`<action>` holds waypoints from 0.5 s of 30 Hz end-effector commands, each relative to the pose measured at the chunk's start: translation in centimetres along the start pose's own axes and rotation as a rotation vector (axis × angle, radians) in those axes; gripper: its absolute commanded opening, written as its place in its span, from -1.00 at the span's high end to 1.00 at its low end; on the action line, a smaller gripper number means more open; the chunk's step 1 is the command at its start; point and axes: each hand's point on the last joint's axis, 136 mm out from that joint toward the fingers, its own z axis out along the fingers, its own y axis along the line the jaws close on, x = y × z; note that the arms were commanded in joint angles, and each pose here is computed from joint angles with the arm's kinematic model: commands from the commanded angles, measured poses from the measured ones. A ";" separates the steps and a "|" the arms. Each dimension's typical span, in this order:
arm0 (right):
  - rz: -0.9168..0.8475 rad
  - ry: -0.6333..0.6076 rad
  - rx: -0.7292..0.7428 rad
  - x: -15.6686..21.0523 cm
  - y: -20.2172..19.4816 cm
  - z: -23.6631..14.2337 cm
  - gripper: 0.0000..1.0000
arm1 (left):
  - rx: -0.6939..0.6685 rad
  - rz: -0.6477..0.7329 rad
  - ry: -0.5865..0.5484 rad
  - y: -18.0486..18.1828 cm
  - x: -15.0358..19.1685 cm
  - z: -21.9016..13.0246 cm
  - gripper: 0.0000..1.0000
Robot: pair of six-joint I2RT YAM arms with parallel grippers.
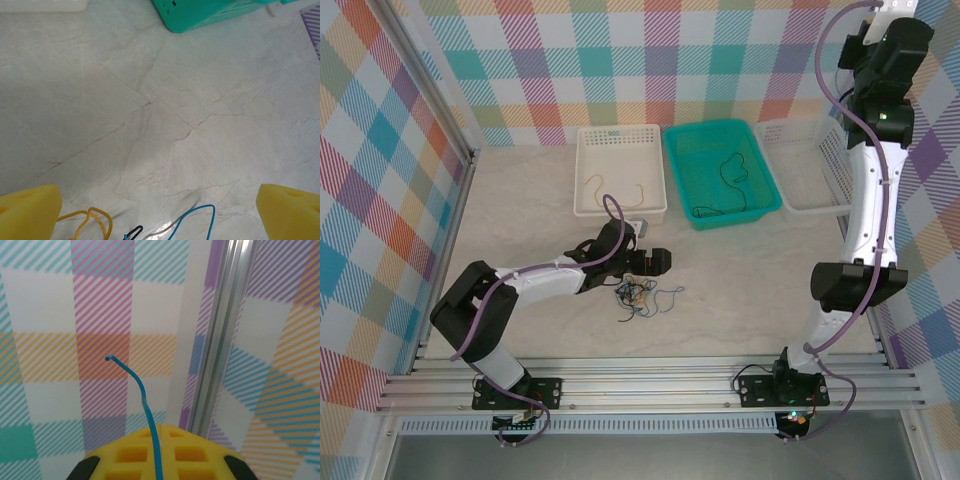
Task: Untangle the cables
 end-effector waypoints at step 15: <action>0.351 0.441 -0.017 23.4 3.5 -1.6 1.00 | 0.025 -0.010 0.008 -0.4 -0.2 0.2 -1.00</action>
